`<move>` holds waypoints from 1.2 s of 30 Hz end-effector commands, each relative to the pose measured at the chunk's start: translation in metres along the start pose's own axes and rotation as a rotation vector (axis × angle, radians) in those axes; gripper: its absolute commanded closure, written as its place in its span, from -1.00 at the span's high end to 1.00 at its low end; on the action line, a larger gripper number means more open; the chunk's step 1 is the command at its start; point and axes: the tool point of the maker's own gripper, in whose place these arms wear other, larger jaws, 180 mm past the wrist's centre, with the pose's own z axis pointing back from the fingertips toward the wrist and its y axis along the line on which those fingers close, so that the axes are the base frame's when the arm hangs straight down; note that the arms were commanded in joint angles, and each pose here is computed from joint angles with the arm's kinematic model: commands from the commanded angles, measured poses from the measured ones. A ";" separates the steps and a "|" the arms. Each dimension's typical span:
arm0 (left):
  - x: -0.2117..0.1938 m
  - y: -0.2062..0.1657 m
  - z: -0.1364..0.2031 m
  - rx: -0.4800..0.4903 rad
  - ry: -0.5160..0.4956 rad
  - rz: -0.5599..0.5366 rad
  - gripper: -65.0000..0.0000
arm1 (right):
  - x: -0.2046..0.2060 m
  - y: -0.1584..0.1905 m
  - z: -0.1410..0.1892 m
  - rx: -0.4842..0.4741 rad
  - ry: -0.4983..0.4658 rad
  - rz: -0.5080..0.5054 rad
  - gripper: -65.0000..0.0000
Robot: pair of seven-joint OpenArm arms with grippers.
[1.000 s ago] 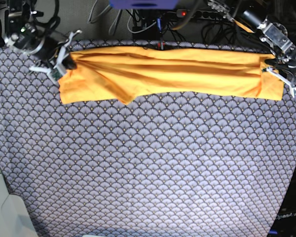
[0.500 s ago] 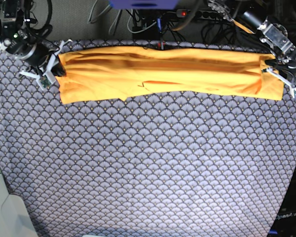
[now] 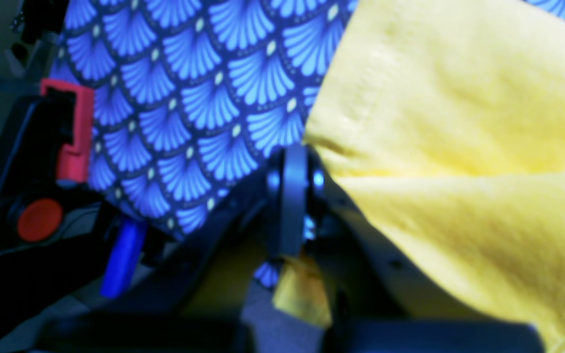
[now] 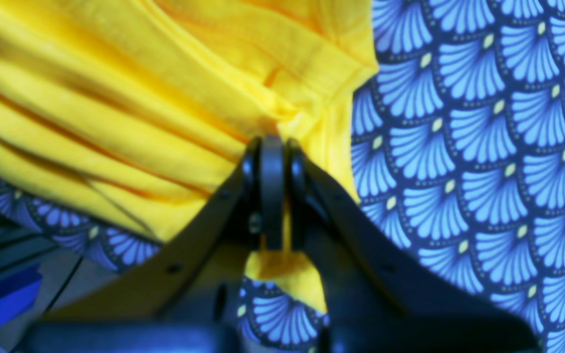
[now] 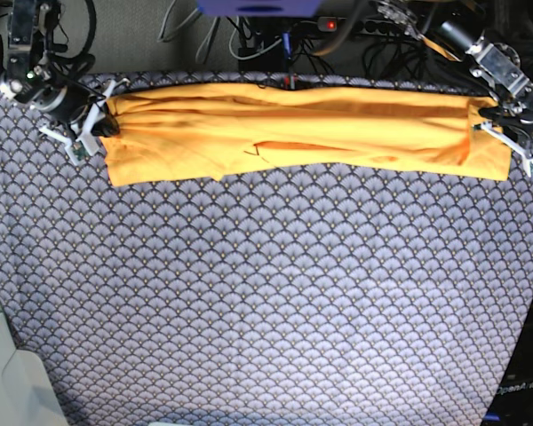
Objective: Fold the T-shirt properly
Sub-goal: 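Drag the sleeve end toward the collar with the right gripper, left gripper holding, then hold both ends of the yellow strip with both grippers, pulling it straight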
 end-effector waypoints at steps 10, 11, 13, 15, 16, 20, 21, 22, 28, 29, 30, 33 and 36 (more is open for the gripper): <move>0.018 0.018 0.016 0.061 -0.029 -0.029 -0.32 | 0.008 -0.011 0.001 -0.027 -0.003 0.020 -0.71; 0.021 0.020 0.019 0.072 -0.039 -0.030 -0.23 | 0.008 -0.011 0.001 -0.027 -0.003 0.020 -0.63; 0.029 0.024 0.025 0.090 -0.065 -0.032 -0.08 | 0.008 -0.011 0.001 -0.027 -0.003 0.020 -0.45; 0.038 0.031 0.034 0.117 -0.093 -0.038 -0.02 | 0.008 -0.010 0.001 -0.026 -0.003 0.019 -0.32; 0.041 0.034 0.038 0.131 -0.097 -0.040 -0.02 | 0.008 -0.008 0.000 -0.022 -0.005 0.012 -0.27; 0.037 0.042 0.048 0.159 -0.036 -0.032 -0.02 | 0.008 -0.006 -0.001 -0.019 -0.008 0.007 -0.21; 0.040 0.043 0.050 0.156 -0.036 -0.023 -0.02 | 0.008 -0.005 -0.001 -0.018 -0.007 0.008 -0.21; 0.039 0.043 0.051 0.150 -0.031 -0.012 -0.02 | 0.008 -0.006 -0.001 -0.019 -0.009 0.008 -0.21; 0.046 0.035 0.049 0.107 0.004 -0.048 -0.02 | 0.008 -0.006 -0.001 -0.019 -0.009 0.008 -0.21; 0.045 0.035 0.049 0.105 0.007 -0.046 -0.01 | 0.008 -0.006 -0.001 -0.019 -0.009 0.008 -0.21; 0.046 0.034 0.050 0.103 0.007 -0.042 -0.01 | 0.008 -0.006 -0.001 -0.019 -0.009 0.008 -0.21; 0.046 0.029 0.047 0.089 0.014 -0.042 -0.01 | 0.009 -0.006 -0.001 -0.019 -0.010 0.009 -0.21; 0.048 0.015 0.041 0.054 0.023 -0.092 -0.01 | 0.009 -0.006 -0.001 -0.019 -0.010 0.009 -0.21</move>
